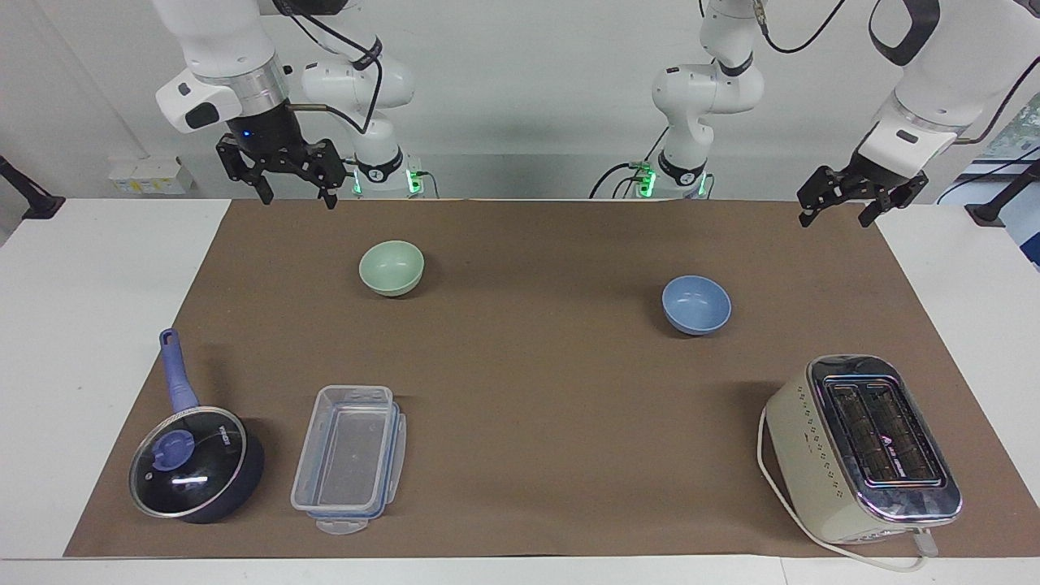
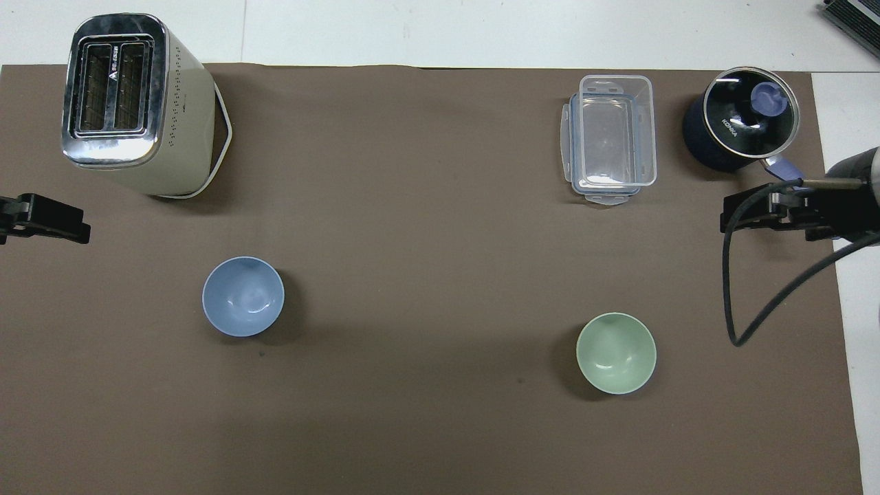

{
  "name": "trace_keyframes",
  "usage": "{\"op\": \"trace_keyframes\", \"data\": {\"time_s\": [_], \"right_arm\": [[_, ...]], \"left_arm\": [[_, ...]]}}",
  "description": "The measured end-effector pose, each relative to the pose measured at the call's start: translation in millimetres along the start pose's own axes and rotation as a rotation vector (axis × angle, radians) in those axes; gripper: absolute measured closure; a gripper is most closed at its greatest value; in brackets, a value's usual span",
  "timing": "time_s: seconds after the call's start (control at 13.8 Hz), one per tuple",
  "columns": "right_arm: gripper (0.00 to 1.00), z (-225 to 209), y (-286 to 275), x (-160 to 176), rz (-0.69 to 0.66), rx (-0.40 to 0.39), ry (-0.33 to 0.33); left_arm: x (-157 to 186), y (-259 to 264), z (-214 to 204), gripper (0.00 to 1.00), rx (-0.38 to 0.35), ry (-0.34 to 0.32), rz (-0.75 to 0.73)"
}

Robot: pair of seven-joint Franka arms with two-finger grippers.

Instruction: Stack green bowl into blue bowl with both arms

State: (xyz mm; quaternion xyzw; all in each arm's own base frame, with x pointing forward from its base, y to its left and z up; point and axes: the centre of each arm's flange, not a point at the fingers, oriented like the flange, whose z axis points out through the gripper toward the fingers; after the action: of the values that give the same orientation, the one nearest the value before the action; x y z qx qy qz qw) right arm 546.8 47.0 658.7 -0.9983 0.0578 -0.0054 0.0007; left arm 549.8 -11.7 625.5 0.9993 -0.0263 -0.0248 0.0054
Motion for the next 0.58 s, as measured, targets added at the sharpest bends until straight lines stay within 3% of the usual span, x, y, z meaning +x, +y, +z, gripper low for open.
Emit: {"op": "trace_keyframes", "data": {"time_s": [0.58], "right_arm": [[0.00,0.6,6.4,1.3,0.012,-0.001,-0.003]], "left_arm": [[0.4,-0.5,21.5,0.00,-0.001,-0.021,-0.001]]}}
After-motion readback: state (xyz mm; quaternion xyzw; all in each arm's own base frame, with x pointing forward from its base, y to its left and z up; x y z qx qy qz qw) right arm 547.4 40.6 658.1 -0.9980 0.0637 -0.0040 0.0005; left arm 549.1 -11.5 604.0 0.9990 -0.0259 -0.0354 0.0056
